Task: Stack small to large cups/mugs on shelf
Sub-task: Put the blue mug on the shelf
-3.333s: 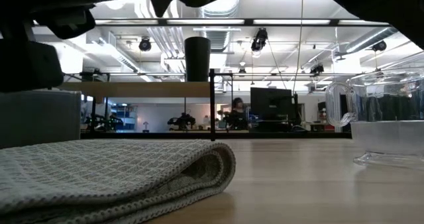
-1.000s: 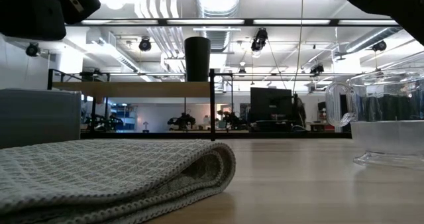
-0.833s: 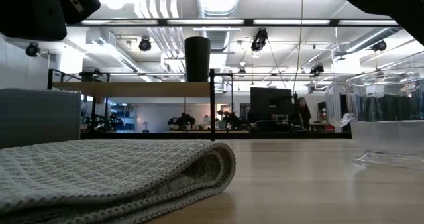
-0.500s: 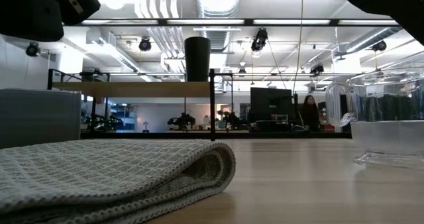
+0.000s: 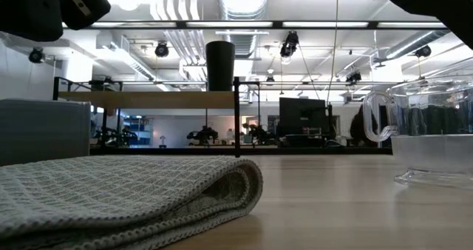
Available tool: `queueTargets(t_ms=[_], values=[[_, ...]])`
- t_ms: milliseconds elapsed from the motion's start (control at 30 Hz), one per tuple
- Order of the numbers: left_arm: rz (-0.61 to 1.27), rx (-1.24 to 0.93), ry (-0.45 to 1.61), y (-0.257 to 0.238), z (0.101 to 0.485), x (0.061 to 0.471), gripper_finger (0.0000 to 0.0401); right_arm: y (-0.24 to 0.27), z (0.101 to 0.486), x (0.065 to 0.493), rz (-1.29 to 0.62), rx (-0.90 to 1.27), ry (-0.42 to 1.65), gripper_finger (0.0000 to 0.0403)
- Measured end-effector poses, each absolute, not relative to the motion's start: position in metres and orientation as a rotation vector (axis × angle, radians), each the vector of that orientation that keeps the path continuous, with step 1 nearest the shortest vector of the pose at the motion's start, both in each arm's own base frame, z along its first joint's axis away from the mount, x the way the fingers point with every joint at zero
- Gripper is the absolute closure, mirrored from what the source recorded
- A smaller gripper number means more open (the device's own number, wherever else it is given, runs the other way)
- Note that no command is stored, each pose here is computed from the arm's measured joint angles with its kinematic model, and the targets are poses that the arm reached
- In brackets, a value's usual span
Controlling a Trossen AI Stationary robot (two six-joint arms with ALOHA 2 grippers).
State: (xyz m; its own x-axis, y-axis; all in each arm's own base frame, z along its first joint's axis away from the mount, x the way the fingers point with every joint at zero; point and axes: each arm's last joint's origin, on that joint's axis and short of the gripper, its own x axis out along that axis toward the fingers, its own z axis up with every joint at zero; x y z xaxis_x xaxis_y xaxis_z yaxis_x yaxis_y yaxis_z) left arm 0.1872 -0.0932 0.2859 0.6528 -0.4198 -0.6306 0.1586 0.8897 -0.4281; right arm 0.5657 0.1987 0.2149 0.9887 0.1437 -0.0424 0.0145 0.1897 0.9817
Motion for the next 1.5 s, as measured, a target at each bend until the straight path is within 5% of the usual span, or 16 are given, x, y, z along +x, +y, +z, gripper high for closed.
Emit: queueTargets(t_ms=[400,767,1133,1500], values=[[-0.318,-0.320,0.845,-0.079,0.305,0.158,0.0382,0.206,0.209,0.563,0.146,1.309,0.275,0.0266],[-0.153,-0.396,0.766,-0.058,0.314,0.124,0.0382,0.200,0.186,0.554,-0.062,1.264,0.546,0.0266],[-0.041,-0.504,0.893,-0.057,0.283,0.122,0.0382,0.148,0.247,0.502,-0.432,0.850,0.823,0.0266],[0.020,-0.578,0.938,-0.064,0.273,0.136,0.0382,0.098,0.266,0.504,-0.386,0.684,0.840,0.0266]])
